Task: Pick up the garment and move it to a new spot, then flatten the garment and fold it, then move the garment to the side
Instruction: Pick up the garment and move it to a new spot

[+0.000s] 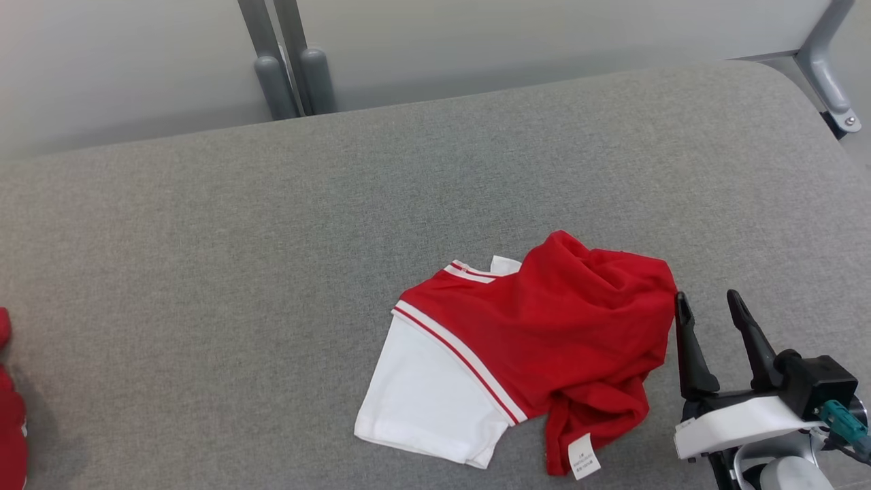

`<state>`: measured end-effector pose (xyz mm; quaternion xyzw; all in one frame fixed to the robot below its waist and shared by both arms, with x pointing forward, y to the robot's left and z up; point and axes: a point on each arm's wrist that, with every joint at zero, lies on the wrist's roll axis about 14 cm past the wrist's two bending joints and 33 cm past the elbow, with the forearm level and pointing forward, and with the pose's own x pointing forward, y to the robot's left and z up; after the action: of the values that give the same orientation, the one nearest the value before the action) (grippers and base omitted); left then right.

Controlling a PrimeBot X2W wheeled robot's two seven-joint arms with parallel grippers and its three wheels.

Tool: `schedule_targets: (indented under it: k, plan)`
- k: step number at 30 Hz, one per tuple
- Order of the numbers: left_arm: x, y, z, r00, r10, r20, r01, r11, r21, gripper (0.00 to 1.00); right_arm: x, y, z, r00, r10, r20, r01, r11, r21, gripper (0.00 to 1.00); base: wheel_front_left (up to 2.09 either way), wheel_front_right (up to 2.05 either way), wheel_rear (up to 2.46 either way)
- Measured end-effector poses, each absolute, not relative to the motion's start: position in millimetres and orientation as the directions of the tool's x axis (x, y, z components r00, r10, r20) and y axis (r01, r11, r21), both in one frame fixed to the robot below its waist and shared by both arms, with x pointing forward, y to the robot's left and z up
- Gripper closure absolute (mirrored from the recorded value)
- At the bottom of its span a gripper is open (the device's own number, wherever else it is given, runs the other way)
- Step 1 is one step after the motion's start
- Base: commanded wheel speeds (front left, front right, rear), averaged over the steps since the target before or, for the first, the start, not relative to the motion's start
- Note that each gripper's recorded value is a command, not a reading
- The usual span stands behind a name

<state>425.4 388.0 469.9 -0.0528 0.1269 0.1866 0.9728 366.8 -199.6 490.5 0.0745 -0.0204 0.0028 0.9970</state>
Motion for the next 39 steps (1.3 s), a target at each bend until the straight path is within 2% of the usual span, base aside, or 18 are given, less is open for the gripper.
schedule_targets:
  k: [5,10,16,20,22,24,32,39]
  plan:
    - [442,355,507,0.956,0.282,-0.084,-0.290,0.952,-0.102,0.00,358,-208,496,0.998,-0.025,0.056,0.017,0.989,0.146,0.00,0.00,0.00,0.00]
    - [442,270,527,0.994,0.103,0.039,-0.094,0.977,-0.193,0.00,347,-216,505,0.995,-0.049,0.084,0.037,0.989,0.142,0.00,0.00,0.00,0.00]
    - [419,180,529,0.995,-0.066,0.075,0.084,0.960,-0.266,0.00,336,-225,512,0.992,-0.071,0.104,0.057,0.990,0.131,0.00,0.00,0.00,0.00]
    - [400,146,515,0.991,-0.123,0.049,0.132,0.946,-0.295,0.00,331,-232,514,0.990,-0.086,0.110,0.072,0.990,0.122,0.00,0.00,0.00,0.00]
    - [390,140,502,0.991,-0.133,0.016,0.132,0.949,-0.286,0.00,328,-233,514,0.991,-0.084,0.108,0.072,0.991,0.110,0.00,0.00,0.00,0.00]
    - [377,137,486,0.992,-0.121,-0.024,0.104,0.929,-0.354,0.00,325,-235,513,0.991,-0.086,0.106,0.075,0.992,0.103,0.00,0.00,0.00,0.00]
    - [333,151,449,0.988,-0.106,-0.114,0.067,0.950,-0.304,0.00,320,-234,508,0.995,-0.057,0.086,0.051,0.997,0.066,0.00,0.00,0.00,0.00]
    - [320,164,472,0.997,-0.079,-0.024,0.070,0.961,-0.268,0.00,331,-215,510,0.995,0.014,0.094,-0.020,0.998,0.062,0.00,0.00,0.00,0.00]
